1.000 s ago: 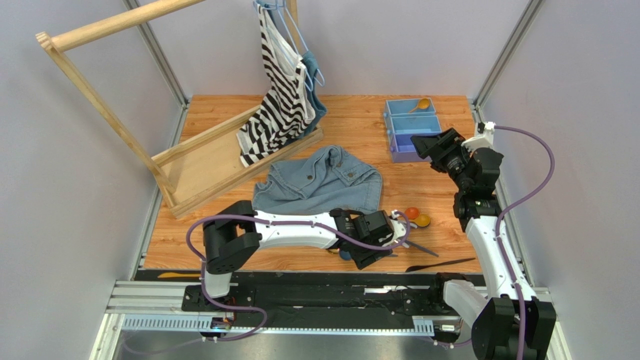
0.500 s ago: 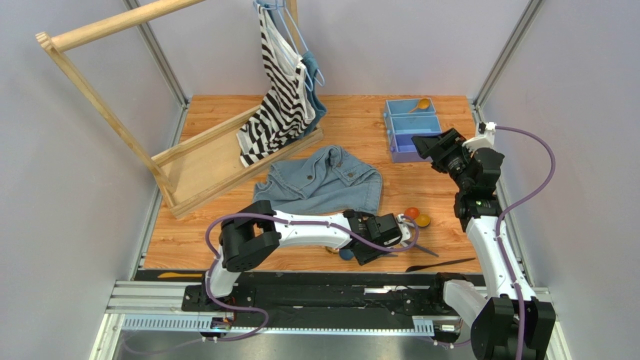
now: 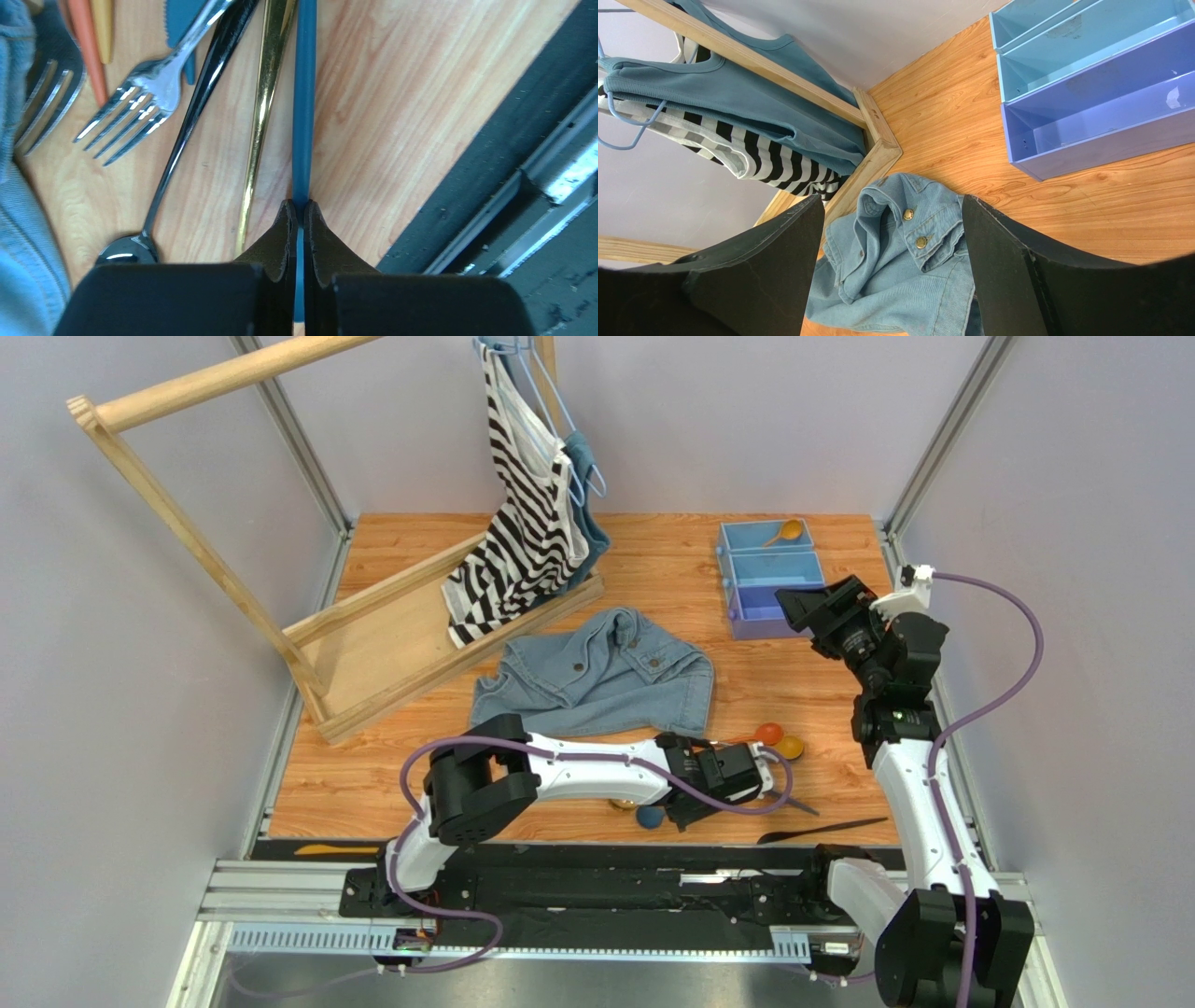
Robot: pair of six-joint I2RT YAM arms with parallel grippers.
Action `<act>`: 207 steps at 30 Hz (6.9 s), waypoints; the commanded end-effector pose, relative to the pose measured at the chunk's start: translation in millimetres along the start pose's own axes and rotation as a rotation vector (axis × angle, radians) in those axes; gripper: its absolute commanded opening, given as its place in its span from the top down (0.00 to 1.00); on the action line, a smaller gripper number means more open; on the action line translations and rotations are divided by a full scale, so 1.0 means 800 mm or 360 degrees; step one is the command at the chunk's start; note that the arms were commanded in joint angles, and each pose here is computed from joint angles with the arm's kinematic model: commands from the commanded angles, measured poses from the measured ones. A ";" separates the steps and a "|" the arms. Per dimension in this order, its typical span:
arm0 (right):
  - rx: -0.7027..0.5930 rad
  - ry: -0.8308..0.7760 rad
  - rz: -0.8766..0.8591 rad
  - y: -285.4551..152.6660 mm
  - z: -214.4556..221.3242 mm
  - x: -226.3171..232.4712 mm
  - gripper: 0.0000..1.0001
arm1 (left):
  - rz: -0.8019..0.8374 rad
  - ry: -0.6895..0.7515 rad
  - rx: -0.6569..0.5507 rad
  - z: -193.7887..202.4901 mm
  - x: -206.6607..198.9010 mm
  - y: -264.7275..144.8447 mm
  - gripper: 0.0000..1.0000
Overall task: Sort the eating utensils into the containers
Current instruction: Place the spoon in the storage box, then pick up the spoon from the center of the board.
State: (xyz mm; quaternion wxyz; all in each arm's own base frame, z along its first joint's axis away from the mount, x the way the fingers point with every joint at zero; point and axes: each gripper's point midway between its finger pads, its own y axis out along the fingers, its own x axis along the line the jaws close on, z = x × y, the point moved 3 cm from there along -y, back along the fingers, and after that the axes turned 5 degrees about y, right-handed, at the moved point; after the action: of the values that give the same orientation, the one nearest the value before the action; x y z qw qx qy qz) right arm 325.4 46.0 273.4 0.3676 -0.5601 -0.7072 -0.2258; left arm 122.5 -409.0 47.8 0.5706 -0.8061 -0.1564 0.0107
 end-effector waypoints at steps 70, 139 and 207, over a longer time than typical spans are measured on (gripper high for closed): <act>0.1090 -0.0393 -0.0600 -0.007 0.270 0.207 0.29 | -0.0084 -0.2414 -0.1464 0.148 0.269 -0.254 1.00; 0.1775 -0.0738 -0.0985 -0.026 0.385 0.198 1.00 | -0.0359 -0.2182 -0.1340 0.186 0.259 -0.269 1.00; 0.1234 -0.0083 -0.1035 -0.012 0.319 0.212 0.41 | -0.0135 -0.2873 -0.2156 0.162 0.304 -0.316 1.00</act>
State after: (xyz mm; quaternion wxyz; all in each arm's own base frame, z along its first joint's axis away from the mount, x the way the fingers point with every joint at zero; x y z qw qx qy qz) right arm 230.2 327.2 218.3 0.4760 -0.1798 -0.8608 -0.0086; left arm 267.2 -145.4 250.6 -0.2994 -0.6113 -0.5329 0.5028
